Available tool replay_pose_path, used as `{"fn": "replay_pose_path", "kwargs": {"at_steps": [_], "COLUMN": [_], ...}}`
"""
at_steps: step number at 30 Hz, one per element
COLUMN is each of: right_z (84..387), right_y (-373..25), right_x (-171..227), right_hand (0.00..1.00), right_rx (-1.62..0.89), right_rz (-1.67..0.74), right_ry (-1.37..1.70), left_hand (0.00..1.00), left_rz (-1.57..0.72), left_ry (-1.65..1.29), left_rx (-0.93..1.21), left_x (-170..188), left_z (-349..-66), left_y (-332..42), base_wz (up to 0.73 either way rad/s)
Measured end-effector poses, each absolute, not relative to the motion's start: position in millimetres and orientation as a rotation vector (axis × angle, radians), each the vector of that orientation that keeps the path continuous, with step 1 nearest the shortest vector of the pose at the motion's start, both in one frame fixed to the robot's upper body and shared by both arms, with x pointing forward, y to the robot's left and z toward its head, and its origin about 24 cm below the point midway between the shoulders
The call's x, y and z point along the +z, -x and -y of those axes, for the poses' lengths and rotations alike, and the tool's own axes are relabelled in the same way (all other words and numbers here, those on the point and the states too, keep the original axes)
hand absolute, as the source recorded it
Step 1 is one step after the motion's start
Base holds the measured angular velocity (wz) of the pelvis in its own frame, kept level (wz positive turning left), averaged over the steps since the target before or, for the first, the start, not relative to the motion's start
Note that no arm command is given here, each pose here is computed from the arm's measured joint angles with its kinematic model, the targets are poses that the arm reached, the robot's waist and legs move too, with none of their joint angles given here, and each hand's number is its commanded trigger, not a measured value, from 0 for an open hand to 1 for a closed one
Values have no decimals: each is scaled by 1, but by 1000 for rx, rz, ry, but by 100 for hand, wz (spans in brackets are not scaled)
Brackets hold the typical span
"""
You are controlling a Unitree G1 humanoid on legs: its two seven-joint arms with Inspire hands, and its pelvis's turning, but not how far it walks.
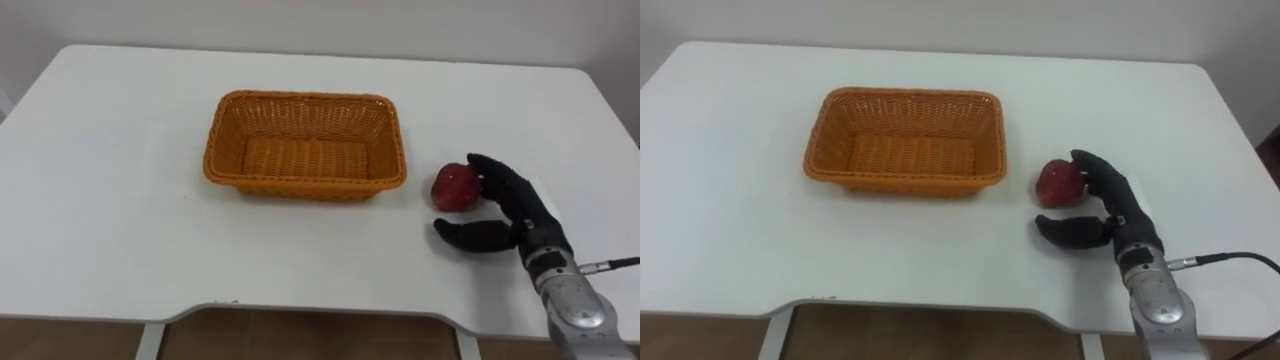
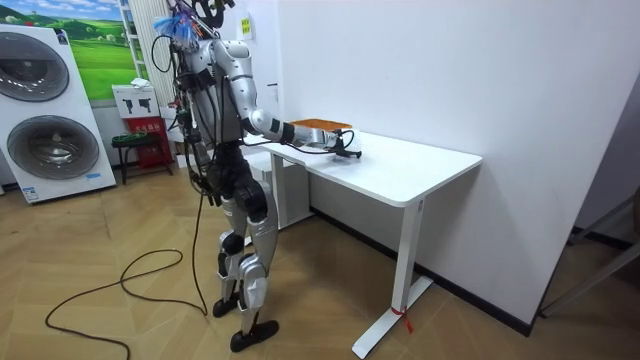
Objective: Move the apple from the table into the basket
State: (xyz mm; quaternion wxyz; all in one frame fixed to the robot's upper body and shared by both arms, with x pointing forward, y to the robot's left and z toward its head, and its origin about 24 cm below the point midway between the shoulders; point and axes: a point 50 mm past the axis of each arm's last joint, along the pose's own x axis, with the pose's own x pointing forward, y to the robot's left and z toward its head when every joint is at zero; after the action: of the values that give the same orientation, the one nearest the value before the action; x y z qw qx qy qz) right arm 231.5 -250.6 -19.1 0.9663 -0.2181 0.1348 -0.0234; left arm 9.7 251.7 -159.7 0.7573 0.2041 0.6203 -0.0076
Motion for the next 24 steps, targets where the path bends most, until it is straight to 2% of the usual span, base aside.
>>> {"fn": "replay_pose_path", "kwargs": {"at_steps": [24], "right_z": [247], "right_y": [-232], "right_x": [-26], "right_hand": [100], "right_rx": [-147], "right_rz": [-287], "right_ry": [399], "left_hand": [0], "left_rz": [-1375], "left_ry": [-448], "left_rx": [-5], "left_x": [-160], "left_z": [-252], "left_y": [-10], "base_wz": [0]}}
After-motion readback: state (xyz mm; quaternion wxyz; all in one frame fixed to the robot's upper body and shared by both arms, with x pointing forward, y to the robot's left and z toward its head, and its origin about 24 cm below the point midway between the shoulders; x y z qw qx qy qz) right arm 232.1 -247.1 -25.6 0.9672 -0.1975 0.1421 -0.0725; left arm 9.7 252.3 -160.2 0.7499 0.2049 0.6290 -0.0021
